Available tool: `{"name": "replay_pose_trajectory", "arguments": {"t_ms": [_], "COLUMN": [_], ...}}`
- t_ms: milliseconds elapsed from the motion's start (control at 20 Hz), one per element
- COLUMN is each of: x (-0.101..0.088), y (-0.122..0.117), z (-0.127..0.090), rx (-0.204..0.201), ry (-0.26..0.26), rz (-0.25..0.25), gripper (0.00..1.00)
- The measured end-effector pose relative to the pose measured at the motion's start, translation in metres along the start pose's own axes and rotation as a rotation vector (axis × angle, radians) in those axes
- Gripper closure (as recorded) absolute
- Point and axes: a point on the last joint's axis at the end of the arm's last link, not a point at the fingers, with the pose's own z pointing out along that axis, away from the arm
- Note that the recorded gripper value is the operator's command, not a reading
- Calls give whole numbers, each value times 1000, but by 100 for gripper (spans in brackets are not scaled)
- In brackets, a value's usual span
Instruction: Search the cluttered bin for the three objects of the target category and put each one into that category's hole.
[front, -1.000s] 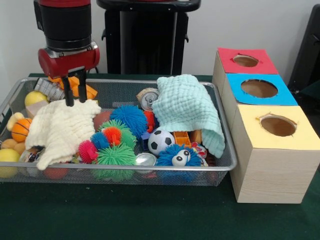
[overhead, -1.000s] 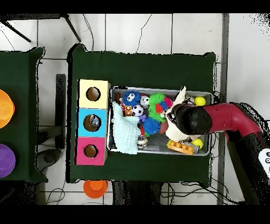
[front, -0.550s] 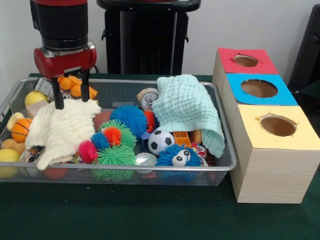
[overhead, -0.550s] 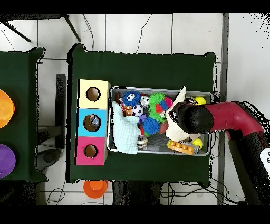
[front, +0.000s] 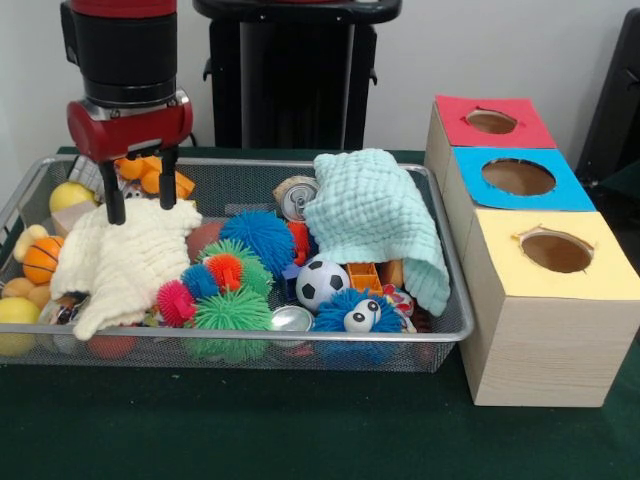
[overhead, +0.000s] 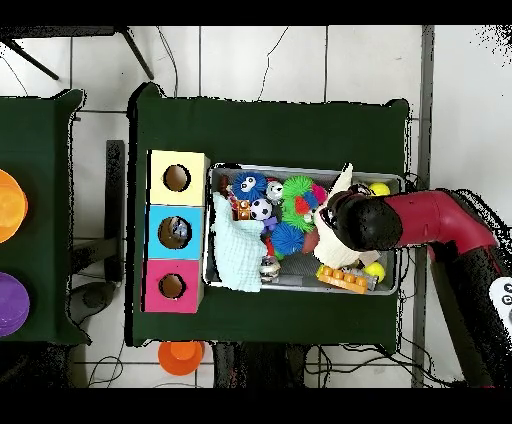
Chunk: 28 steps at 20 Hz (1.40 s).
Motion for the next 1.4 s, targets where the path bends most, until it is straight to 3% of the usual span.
{"name": "replay_pose_trajectory", "arguments": {"t_ms": [300, 550, 800, 1100, 1400], "x": [-7, -15, -16, -10, -7], "y": [8, 21, 35, 49, 51], "z": [13, 25, 36, 49, 62], "rx": [17, 2, -24, -46, -33], "ry": [24, 69, 179, 348, 406], "rz": [-50, -85, -128, -184, -212], "gripper": [0, 0, 0, 0, 0]}}
